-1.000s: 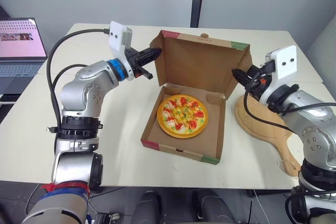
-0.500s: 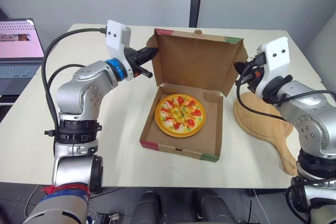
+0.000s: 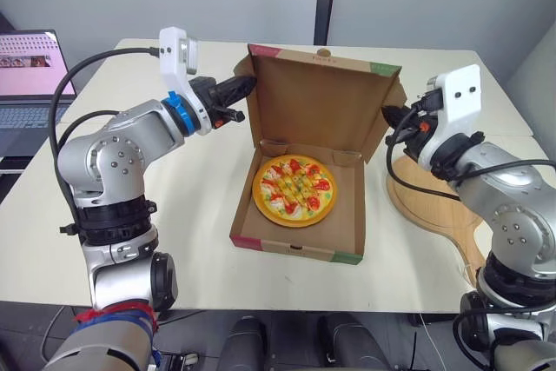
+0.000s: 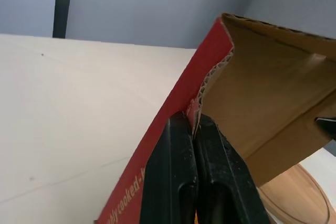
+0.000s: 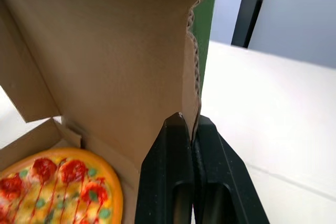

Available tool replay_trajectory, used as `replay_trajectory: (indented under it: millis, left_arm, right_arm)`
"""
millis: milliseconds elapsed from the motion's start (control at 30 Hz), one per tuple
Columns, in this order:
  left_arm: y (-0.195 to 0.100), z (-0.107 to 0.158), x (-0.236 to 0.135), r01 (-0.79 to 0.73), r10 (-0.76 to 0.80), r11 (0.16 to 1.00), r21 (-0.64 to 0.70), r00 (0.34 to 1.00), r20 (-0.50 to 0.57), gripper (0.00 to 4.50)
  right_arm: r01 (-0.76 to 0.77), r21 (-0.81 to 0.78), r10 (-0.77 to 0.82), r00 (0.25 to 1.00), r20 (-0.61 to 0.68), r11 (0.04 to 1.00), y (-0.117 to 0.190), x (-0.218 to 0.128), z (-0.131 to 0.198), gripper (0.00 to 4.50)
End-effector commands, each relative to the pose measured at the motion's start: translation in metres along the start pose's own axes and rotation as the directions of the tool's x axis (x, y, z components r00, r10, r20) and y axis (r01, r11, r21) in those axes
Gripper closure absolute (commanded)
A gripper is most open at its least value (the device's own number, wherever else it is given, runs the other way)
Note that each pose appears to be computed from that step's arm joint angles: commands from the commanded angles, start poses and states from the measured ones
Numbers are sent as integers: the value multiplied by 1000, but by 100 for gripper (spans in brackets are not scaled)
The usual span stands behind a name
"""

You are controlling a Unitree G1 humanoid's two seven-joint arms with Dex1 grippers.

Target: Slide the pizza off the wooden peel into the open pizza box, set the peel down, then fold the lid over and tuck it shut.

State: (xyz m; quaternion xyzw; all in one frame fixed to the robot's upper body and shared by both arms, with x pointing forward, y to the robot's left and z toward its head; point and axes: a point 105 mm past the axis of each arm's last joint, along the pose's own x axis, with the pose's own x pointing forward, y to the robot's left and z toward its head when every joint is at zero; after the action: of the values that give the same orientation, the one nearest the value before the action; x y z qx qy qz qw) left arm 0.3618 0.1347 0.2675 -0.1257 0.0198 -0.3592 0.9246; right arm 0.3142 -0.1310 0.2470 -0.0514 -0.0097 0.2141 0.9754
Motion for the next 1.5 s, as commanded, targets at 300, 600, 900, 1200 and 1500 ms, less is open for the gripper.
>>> replay_trajectory:
  millis: [300,600,900,1200,1500]
  left_arm:
    - [-32,-5,-14,100,-100,995,4,995,6,450]
    - [-35,-24,-34,60,-60,998,-31,998,6,450]
    - [-34,-44,-65,-11,10,999,-43,999,-36,450]
    - [-30,-68,-82,-75,70,995,-66,994,-80,450]
    - [-21,-69,-85,-113,110,993,-32,991,-74,450]
  right_arm:
    - [-121,38,119,992,42,992,39,-15,4,445]
    - [-101,112,101,995,8,989,51,-24,-15,445]
    - [-99,189,112,992,-57,977,67,-37,-40,445]
    - [-84,245,106,991,-78,966,74,-42,-56,445]
    - [-136,266,179,974,-141,954,65,-64,-75,220]
